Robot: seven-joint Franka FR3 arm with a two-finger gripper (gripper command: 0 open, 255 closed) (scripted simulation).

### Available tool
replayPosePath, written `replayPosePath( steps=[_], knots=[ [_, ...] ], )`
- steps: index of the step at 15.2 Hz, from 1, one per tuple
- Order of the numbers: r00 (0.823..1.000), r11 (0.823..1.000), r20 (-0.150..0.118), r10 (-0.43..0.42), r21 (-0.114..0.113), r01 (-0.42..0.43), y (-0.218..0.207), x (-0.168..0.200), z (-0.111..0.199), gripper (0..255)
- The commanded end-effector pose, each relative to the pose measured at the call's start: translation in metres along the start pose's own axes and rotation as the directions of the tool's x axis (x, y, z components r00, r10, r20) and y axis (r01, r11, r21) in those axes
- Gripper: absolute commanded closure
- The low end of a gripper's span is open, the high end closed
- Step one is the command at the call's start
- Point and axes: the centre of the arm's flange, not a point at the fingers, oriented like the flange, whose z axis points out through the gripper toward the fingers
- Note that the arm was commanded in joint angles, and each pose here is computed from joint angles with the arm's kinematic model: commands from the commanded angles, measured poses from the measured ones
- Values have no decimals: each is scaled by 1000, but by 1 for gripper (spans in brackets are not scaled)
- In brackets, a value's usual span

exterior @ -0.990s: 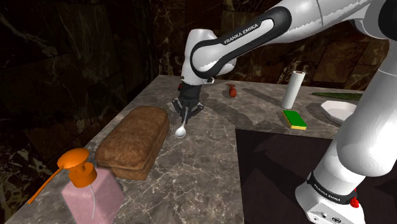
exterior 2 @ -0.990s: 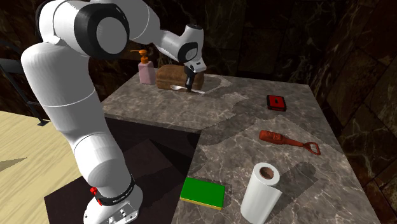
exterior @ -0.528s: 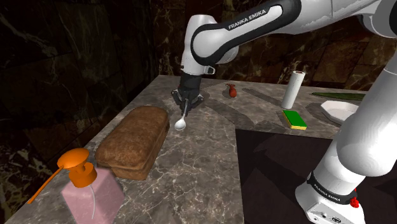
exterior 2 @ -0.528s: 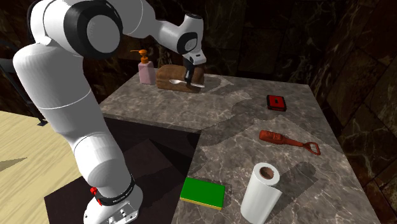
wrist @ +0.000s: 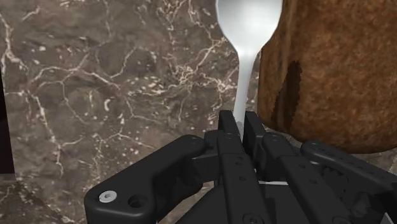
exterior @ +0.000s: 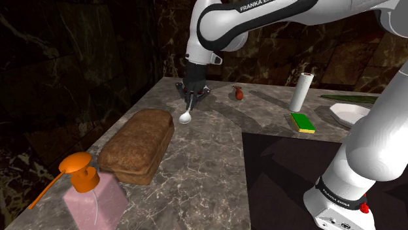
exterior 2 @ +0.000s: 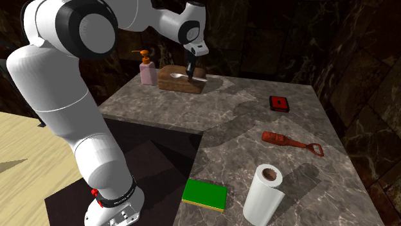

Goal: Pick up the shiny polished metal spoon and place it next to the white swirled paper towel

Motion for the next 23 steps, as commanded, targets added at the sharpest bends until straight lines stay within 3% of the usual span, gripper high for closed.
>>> replayPosePath(
  steps=[1, 23],
  knots=[
    [1000, 1000, 0, 0, 0, 0, -2, -1, -10, 255],
    [1000, 1000, 0, 0, 0, 0, -20, -18, -124, 255]
  ],
)
